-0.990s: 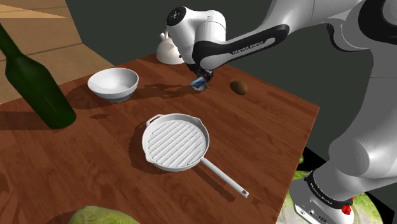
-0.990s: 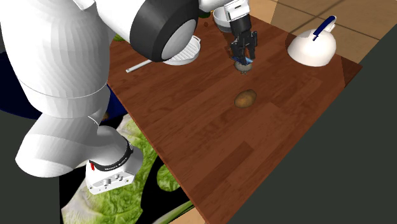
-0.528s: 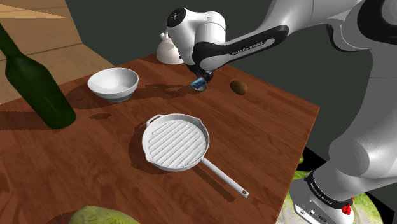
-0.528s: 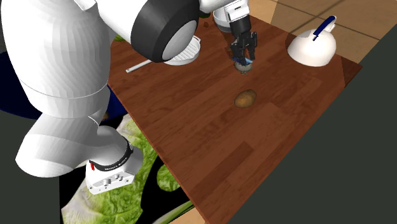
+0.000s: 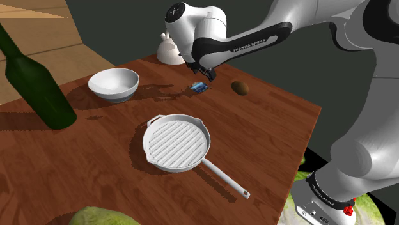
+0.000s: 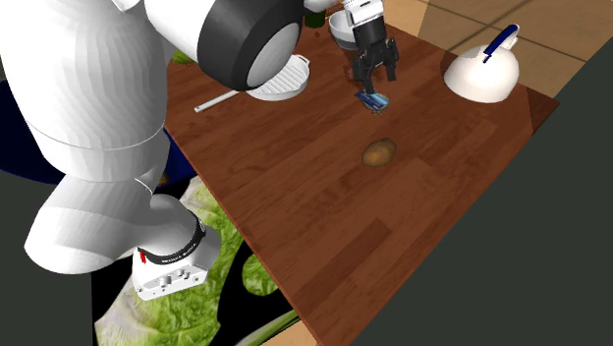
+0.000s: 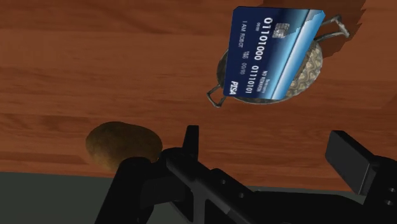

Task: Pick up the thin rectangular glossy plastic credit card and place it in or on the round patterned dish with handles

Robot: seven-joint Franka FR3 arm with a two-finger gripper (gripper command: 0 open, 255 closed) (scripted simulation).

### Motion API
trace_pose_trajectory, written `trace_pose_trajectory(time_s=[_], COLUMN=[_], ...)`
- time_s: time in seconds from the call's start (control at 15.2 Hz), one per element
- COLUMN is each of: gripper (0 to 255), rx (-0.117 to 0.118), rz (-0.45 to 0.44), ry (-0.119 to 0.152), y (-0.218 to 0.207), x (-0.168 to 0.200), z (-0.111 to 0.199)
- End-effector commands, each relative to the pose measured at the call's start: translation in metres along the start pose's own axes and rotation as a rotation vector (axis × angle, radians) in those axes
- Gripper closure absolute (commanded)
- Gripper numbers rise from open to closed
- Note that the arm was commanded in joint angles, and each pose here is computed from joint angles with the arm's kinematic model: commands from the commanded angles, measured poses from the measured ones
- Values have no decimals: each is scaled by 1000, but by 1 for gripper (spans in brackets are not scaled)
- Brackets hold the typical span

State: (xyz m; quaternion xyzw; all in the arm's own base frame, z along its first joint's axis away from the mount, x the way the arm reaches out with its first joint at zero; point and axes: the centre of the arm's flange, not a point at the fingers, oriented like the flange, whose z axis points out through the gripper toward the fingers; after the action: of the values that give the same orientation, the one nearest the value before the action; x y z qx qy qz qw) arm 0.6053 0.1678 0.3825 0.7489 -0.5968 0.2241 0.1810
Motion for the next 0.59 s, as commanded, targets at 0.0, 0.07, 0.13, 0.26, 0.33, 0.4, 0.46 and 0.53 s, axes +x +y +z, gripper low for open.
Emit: trace_pose_trajectory(time_s=[0.0, 0.07, 0.13, 0.26, 0.33, 0.4, 0.46, 0.53], gripper=[0, 0, 0, 0, 0, 0, 0, 0], rx=[0, 0, 0, 0, 0, 0, 0, 0], rz=[0, 0, 0, 0, 0, 0, 0, 0], ry=[-1, -1, -1, -1, -1, -1, -1, -1], y=[-1, -1, -1, -1, -1, -1, -1, -1], x=[-1, -1, -1, -1, -1, -1, -1, -1], z=[-23, -33, -33, -33, -33, -33, -33, -33])
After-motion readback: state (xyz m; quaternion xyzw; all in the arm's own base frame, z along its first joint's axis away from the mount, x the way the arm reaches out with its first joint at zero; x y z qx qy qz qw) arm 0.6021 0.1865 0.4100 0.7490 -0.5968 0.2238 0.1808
